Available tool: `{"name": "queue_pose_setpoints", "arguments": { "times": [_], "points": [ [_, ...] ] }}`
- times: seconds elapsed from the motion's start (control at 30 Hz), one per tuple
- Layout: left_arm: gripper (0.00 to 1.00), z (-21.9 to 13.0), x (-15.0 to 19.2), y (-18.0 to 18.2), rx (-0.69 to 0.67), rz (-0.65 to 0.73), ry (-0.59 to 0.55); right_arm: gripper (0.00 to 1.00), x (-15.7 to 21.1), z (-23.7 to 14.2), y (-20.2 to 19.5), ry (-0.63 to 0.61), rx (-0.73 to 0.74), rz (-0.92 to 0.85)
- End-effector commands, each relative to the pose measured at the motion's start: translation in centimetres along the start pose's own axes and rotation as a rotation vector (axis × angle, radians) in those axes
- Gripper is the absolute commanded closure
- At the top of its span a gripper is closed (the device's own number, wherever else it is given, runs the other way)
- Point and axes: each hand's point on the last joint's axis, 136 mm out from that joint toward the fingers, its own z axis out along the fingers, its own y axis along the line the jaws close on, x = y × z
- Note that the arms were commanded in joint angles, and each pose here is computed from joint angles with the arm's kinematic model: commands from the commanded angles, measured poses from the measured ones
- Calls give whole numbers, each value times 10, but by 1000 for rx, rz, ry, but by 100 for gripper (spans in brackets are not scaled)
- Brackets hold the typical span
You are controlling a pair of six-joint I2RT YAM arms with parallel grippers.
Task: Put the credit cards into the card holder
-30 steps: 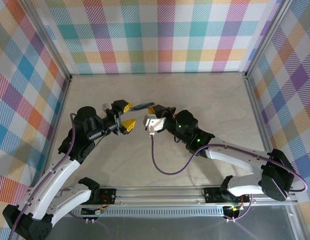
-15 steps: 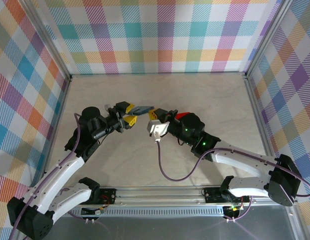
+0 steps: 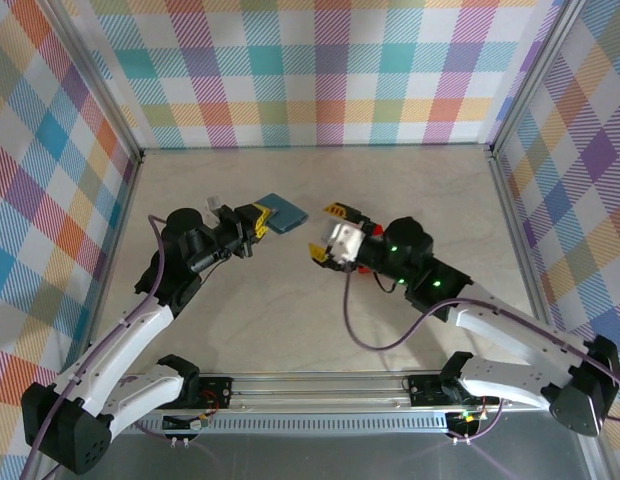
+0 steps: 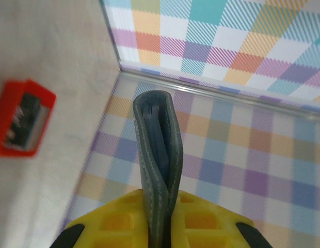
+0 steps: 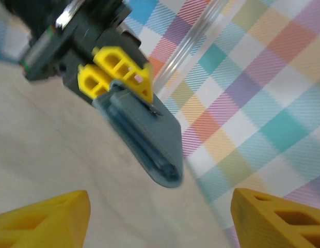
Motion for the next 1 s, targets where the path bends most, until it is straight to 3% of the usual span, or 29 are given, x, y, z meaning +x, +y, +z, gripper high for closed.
{"name": "queue_pose_setpoints", "arguments": {
  "times": [0.0, 0.17, 0.4, 0.57, 0.97],
  "points": [
    [96, -9, -1, -55, 143, 407, -28, 27, -8, -19, 20, -12, -226, 450],
    [95, -7, 28, -81, 240, 764, 114, 30, -3, -20, -5, 13, -338, 926],
    [95, -10, 57, -83, 345, 980, 265, 36, 3, -5, -28, 76, -472, 1326],
    [95, -8, 69, -78, 373, 995, 365, 38, -10, 1, -22, 51, -643, 1383],
    [95, 0, 83, -68, 443, 945, 502, 48, -19, 7, -12, 63, -741, 1340]
  ]
}}
